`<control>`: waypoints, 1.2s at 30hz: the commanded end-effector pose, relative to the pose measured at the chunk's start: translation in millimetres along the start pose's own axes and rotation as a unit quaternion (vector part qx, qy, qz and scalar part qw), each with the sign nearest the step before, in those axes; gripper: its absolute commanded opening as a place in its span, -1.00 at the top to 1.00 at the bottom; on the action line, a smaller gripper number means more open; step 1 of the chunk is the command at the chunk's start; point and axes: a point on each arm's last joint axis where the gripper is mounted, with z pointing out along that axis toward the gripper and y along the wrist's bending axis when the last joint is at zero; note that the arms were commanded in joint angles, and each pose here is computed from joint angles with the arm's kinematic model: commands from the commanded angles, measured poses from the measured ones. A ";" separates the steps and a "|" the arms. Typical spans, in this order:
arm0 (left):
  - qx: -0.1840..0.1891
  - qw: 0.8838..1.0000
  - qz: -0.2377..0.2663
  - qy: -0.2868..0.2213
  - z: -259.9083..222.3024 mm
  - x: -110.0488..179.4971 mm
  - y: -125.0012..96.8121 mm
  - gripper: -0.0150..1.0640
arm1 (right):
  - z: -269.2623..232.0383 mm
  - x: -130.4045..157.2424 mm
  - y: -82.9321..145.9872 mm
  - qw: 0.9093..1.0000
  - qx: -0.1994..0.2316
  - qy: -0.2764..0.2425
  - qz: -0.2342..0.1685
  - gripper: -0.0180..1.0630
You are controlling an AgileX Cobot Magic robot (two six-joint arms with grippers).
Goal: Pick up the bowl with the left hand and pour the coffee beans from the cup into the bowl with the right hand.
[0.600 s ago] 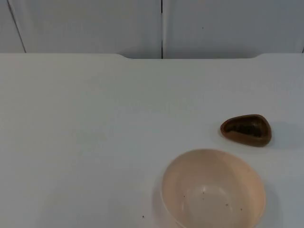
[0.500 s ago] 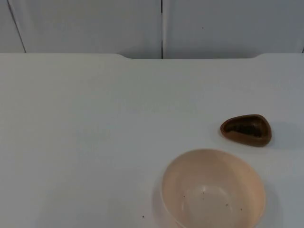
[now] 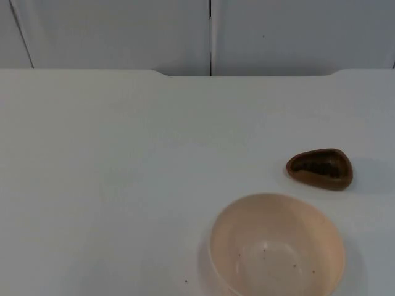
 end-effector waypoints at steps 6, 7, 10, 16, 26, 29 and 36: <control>0.026 0.999 -0.020 0.012 6.2 -26.1 -5.1 -0.70 | 0.3 0.0 -0.2 1.000 0.004 -0.004 0.001 -0.98; 0.031 0.999 -0.025 0.016 9.1 -29.5 -5.9 -0.70 | 0.3 0.0 -0.2 1.000 0.004 -0.004 0.001 -0.98; 0.046 0.998 -0.026 0.029 17.4 -36.8 -8.0 -0.70 | 0.3 0.0 -0.2 1.000 0.004 -0.004 0.001 -0.98; 0.071 0.995 -0.037 0.058 32.2 -43.4 -11.6 -0.70 | 0.3 0.0 -0.2 1.000 0.004 -0.004 0.001 -0.98; 0.135 0.986 -0.041 0.086 56.9 -55.3 -21.2 -0.70 | 0.3 0.0 -0.2 1.000 0.004 -0.004 0.001 -0.98; 0.157 0.982 -0.040 0.098 64.5 -57.7 -24.4 -0.70 | 0.3 0.0 -0.2 1.000 0.004 -0.004 0.001 -0.98; 0.211 0.968 -0.032 0.129 88.5 -76.9 -31.5 -0.70 | 0.3 0.0 -0.2 1.000 0.004 -0.004 0.001 -0.98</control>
